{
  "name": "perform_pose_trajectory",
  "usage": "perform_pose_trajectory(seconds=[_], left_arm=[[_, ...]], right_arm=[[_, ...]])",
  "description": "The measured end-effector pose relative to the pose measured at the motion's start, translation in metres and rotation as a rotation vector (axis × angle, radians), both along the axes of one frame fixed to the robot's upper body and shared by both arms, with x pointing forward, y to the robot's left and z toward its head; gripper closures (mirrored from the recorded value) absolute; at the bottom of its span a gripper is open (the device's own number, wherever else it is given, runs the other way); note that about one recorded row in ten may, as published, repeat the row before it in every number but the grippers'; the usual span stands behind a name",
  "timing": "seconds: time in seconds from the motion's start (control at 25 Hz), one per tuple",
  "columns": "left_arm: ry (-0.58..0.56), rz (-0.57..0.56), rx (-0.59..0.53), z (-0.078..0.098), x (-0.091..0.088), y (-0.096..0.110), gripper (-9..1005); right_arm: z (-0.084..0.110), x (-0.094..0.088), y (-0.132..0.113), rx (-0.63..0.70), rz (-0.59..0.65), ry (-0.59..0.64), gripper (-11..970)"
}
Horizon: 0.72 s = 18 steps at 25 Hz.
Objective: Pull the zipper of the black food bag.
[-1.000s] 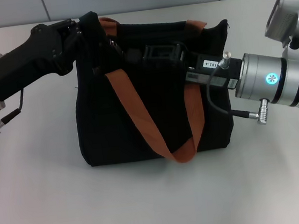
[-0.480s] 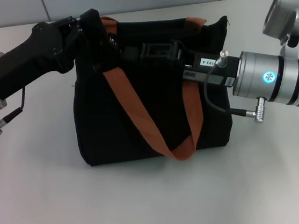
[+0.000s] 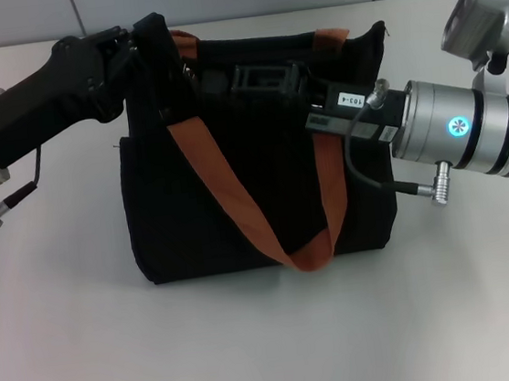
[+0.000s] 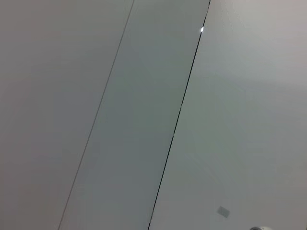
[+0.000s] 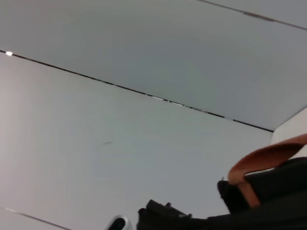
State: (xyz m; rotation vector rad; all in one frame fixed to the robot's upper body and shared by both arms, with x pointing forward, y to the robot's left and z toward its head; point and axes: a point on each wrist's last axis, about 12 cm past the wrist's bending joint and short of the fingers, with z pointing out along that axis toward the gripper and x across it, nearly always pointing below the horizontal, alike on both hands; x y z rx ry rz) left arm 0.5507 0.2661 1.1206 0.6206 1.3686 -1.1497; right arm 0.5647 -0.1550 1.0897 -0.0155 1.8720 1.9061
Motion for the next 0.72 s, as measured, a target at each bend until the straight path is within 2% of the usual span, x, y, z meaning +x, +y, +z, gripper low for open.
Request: perform_pose_trajectory(seconds=[0.28,0.52,0.72], left_arm=[[0.000,0.008,-0.002,0.000,0.000,0.001,975],[-0.002,0.014,-0.005,0.000,0.000,0.002,975],[0.005,0.008,-0.008,0.001,0.001,0.001,975]], right_arm=[[0.003,0.000,-0.003,0.019,-0.001,-0.017,667],[0.018,0.010,-0.030,-0.030,-0.013,-0.145,672],[0.026,0.015,-0.028,-0.091,0.042,-0.202,677]])
